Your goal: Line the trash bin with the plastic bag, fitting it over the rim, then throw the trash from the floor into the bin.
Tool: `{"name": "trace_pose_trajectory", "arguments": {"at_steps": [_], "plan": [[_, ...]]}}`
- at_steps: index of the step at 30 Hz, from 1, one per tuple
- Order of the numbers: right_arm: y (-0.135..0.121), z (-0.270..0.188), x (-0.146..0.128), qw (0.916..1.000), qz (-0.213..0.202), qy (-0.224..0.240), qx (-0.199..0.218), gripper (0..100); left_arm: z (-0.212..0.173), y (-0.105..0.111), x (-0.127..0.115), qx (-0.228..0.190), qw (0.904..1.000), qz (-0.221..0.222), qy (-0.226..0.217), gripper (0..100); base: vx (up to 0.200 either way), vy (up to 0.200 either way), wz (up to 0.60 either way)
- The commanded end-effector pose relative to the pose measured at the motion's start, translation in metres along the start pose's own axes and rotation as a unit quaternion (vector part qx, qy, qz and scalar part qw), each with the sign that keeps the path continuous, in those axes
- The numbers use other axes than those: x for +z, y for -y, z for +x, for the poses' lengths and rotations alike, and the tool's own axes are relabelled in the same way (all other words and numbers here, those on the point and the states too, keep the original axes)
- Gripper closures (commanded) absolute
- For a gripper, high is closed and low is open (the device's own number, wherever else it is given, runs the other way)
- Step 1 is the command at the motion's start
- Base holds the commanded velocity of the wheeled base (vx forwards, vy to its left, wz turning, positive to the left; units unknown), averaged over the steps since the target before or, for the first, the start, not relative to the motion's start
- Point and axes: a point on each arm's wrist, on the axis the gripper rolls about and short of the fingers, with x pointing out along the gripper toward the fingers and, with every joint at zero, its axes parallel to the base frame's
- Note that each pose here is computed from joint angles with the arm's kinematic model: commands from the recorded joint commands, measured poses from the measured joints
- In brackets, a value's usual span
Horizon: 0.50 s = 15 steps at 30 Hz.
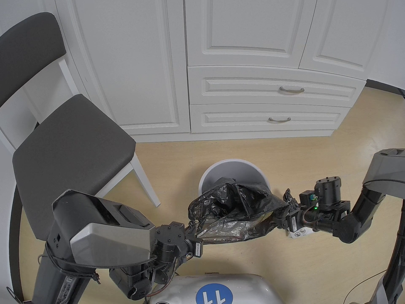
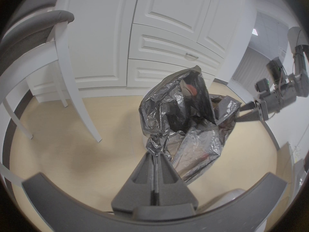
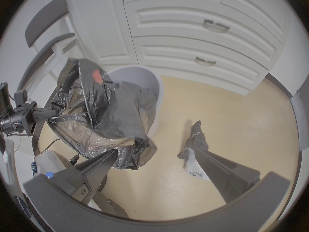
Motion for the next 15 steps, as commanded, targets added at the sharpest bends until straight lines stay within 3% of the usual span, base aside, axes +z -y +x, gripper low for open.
{"name": "trace_pose_trajectory", "arguments": {"at_steps": [1,7,8,15], "plan": [[0.013,-0.035,0.016,0.9990,-0.005,0.043,-0.006,0,-0.019,-0.001,0.015,-0.026,0.9997,-0.003,0.002,100,0.000,0.000,0.00],[0.009,-0.047,0.021,0.9983,-0.009,0.058,-0.002,0,-0.018,-0.001,0.012,-0.025,0.9997,-0.002,-0.004,100,0.000,0.000,0.00],[0.009,-0.048,0.021,0.9983,-0.010,0.057,-0.002,0,-0.019,-0.002,0.013,-0.025,0.9997,-0.003,-0.003,0,0.000,0.000,0.00],[0.007,-0.047,0.020,0.9984,-0.013,0.054,0.002,0,-0.032,-0.006,0.009,-0.044,0.9986,0.012,-0.027,0,0.000,0.000,0.00]]}}
